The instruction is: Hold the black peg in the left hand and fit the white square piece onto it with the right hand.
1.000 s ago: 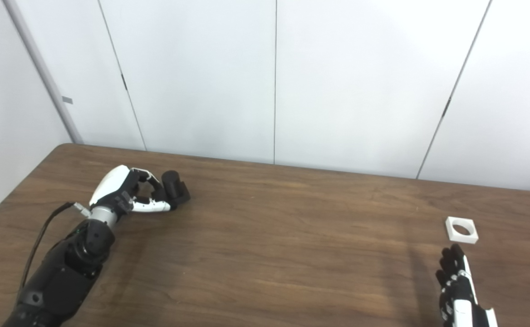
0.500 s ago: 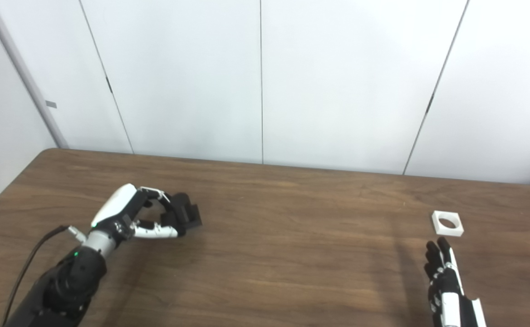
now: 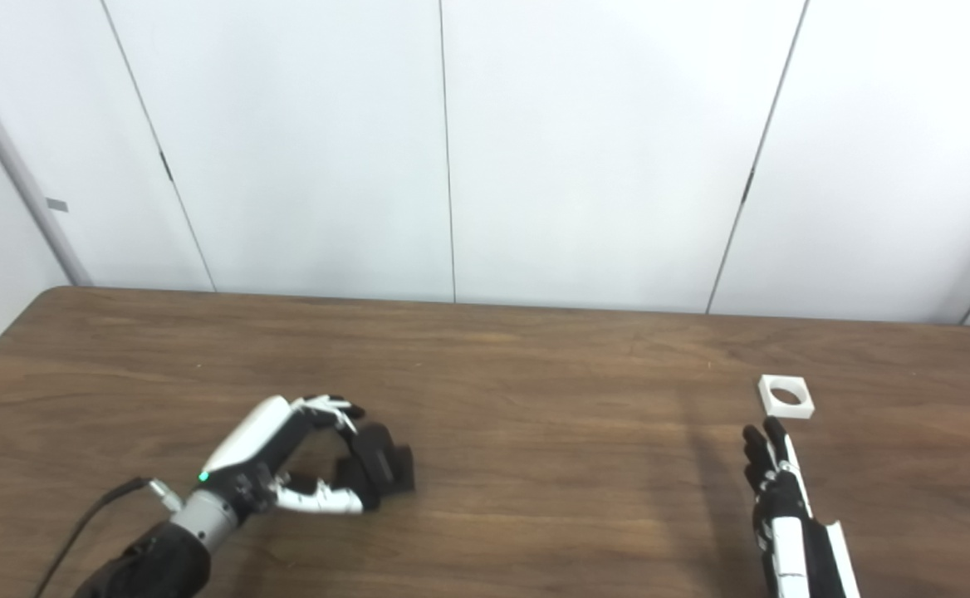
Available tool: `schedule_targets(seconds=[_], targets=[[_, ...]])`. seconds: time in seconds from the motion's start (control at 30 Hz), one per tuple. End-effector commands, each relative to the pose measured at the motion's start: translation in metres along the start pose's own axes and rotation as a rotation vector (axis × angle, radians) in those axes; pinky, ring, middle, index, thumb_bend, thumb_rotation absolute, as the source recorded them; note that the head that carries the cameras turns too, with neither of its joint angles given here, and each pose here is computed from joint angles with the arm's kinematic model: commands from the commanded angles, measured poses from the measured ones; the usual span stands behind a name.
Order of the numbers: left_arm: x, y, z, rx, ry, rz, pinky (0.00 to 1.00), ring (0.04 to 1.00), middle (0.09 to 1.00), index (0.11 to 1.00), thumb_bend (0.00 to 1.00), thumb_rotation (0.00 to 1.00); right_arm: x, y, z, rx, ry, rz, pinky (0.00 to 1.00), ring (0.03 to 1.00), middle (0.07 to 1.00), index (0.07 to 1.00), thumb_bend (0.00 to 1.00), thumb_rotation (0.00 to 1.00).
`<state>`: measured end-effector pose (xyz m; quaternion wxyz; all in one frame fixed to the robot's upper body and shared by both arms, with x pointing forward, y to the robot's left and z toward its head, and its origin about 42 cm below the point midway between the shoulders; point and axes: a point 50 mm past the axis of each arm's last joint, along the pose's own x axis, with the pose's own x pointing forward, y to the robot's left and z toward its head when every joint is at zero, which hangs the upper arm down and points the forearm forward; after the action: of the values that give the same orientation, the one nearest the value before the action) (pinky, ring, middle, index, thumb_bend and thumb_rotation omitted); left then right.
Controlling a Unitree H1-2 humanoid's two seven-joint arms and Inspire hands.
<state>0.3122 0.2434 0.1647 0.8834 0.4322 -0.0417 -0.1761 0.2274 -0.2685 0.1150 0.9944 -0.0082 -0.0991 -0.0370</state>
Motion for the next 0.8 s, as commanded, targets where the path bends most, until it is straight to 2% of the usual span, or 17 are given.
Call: schedule_targets(seconds=[0.0, 0.2, 0.6, 0.77], targets=[[-0.001, 0.005, 0.014, 0.047, -0.075, 0.007, 1.0, 0.973, 0.853, 0.487, 0.52, 0.05, -0.023, 0.015, -0.033, 0.059, 0.122, -0.016, 0.99, 0.977, 0.956, 0.983, 0.53, 1.0], [-0.008, -0.021, 0.026, 0.063, -0.11, -0.029, 1.0, 0.962, 0.84, 0.485, 0.52, 0.05, -0.023, 0.016, -0.034, 0.059, 0.127, -0.027, 1.0, 0.97, 0.948, 0.983, 0.54, 0.98], [-0.016, -0.047, 0.032, 0.085, -0.12, -0.099, 1.0, 0.956, 0.833, 0.486, 0.52, 0.05, -0.022, 0.022, -0.029, 0.056, 0.131, -0.026, 0.97, 0.953, 0.934, 0.973, 0.55, 0.99], [-0.018, -0.059, 0.029, 0.079, -0.111, -0.113, 1.0, 0.951, 0.833, 0.486, 0.52, 0.05, -0.023, 0.026, -0.028, 0.045, 0.131, -0.014, 0.97, 0.95, 0.928, 0.974, 0.5, 0.9]])
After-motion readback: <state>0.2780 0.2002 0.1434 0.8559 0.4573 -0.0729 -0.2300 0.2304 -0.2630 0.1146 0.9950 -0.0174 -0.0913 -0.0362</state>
